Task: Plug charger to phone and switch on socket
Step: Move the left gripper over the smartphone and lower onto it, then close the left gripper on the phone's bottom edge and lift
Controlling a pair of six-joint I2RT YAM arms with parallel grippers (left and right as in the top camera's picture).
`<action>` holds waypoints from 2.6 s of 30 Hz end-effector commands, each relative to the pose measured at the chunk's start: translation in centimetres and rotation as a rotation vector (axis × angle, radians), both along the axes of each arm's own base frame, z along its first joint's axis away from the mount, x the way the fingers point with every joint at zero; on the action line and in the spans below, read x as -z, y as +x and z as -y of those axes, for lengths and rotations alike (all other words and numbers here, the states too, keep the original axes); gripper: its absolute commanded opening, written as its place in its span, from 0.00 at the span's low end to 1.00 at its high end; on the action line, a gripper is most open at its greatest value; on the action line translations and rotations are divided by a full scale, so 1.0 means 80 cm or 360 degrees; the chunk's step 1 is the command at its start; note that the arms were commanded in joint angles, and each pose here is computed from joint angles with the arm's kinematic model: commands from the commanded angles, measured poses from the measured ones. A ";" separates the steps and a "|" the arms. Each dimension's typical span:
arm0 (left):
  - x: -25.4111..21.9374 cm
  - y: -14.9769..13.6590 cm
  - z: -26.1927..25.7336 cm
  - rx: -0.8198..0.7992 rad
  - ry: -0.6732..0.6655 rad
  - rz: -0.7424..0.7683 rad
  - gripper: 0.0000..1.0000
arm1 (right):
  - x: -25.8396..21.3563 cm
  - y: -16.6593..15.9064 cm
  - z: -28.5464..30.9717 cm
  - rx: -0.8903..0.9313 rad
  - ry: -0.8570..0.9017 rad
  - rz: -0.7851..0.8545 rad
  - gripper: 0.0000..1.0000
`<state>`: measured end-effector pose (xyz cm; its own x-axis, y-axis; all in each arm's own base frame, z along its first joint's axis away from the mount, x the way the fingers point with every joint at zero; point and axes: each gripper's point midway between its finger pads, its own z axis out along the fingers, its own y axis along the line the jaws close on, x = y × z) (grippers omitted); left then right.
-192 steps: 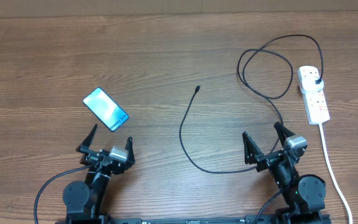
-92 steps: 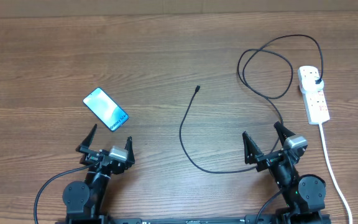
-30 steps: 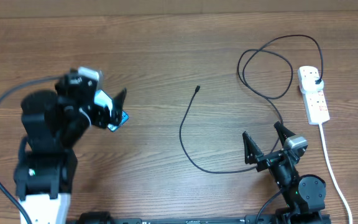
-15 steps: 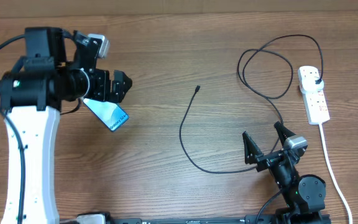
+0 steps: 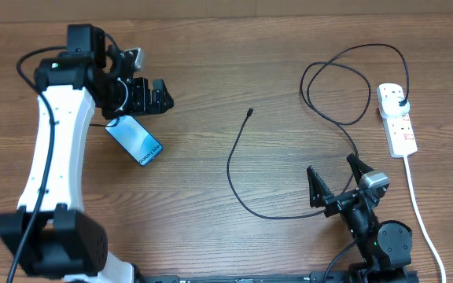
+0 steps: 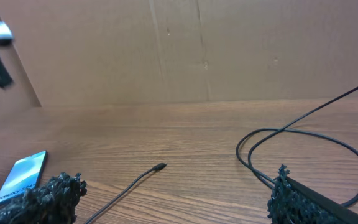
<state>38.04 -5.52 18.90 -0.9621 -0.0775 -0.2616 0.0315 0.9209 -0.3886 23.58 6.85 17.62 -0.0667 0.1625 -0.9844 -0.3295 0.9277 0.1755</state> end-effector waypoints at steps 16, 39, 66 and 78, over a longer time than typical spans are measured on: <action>0.212 0.011 -0.092 -0.1158 0.0539 -0.0792 0.93 | 0.002 0.001 0.002 0.0010 0.0004 0.0008 1.00; 0.258 -0.001 -0.117 -0.1232 0.0710 -0.0723 0.89 | 0.002 0.001 0.002 0.0010 0.0004 0.0008 1.00; 0.306 -0.044 -0.088 -0.1080 0.0618 -0.0844 0.86 | 0.002 0.001 0.002 0.0010 0.0004 0.0008 1.00; 0.308 -0.029 -0.029 -0.0677 0.0656 -0.0690 0.87 | 0.002 0.001 0.002 0.0010 0.0004 0.0008 1.00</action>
<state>40.42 -0.76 -0.35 -0.8211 -0.5553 -0.1316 -0.5612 0.8276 0.0092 23.58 6.86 17.62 -0.0669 0.1628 -0.9844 -0.3298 0.9275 0.1759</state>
